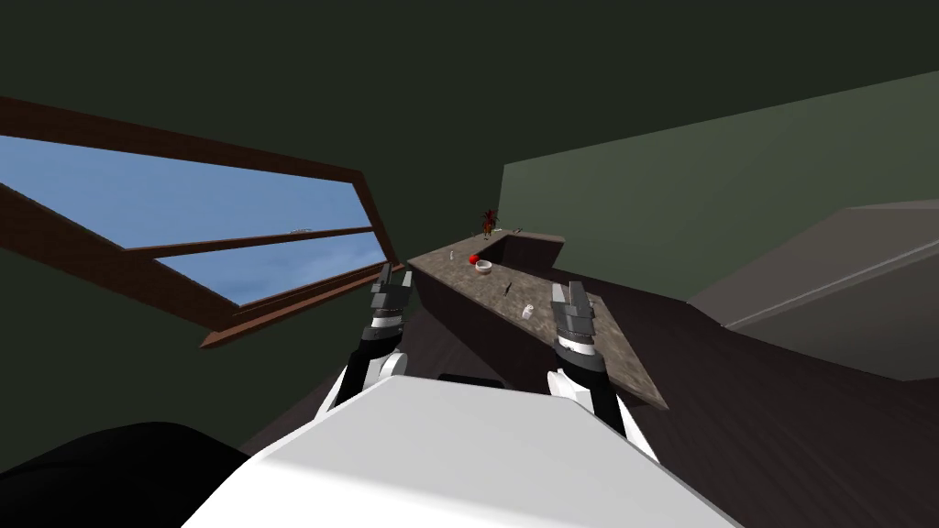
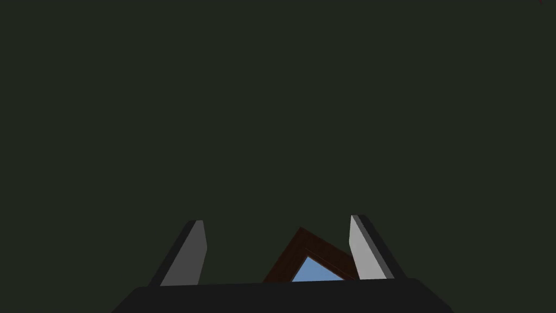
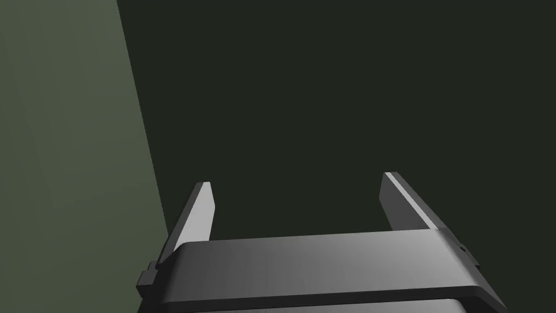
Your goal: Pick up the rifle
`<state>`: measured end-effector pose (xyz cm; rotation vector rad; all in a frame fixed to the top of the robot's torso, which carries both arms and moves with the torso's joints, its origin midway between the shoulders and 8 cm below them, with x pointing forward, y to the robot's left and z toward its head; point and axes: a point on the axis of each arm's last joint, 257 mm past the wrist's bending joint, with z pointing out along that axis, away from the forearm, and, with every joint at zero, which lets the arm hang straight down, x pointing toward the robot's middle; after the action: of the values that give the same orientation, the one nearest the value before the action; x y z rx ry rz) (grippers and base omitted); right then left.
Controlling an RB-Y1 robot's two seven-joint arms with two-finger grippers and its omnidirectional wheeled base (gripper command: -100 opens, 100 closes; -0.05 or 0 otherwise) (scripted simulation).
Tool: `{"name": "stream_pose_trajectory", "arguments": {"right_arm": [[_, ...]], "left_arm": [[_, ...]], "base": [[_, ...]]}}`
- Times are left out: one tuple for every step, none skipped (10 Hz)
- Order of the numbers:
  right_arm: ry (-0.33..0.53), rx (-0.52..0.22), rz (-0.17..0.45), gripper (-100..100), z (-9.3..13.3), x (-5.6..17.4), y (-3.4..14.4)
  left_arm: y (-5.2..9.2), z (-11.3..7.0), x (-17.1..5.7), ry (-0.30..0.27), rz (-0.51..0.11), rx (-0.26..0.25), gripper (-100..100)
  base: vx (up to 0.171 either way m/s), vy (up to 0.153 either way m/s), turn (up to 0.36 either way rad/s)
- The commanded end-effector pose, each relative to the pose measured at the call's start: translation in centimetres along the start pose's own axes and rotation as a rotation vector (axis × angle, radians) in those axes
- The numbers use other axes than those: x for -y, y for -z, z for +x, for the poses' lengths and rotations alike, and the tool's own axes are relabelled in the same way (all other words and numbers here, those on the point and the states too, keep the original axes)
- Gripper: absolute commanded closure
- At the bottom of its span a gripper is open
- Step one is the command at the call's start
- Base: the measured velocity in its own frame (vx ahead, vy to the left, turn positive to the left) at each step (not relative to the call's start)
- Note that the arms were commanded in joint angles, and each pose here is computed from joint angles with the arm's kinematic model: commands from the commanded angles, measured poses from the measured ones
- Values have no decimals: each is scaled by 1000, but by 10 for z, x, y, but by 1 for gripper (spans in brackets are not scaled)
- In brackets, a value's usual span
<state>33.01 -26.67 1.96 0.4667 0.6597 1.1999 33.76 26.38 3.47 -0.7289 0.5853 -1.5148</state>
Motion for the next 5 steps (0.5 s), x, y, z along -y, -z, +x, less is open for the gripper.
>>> {"name": "stream_pose_trajectory", "arguments": {"right_arm": [[89,-46,5,-100,5,7,3],[146,-75,9,-100,8,13,5],[206,-104,12,-100,12,19,8],[266,-135,14,-100,16,26,10],[328,-168,16,-100,20,34,14]], "left_arm": [[0,0,0,0,0,0,0],[0,0,0,0,0,0,0],[0,0,0,0,0,0,0],[0,0,0,0,0,0,0],[0,0,0,0,0,0,0]], "base": [[-90,-13,115],[-93,-23,114],[-91,-15,143],[-80,-14,167],[-66,-19,175]]}}
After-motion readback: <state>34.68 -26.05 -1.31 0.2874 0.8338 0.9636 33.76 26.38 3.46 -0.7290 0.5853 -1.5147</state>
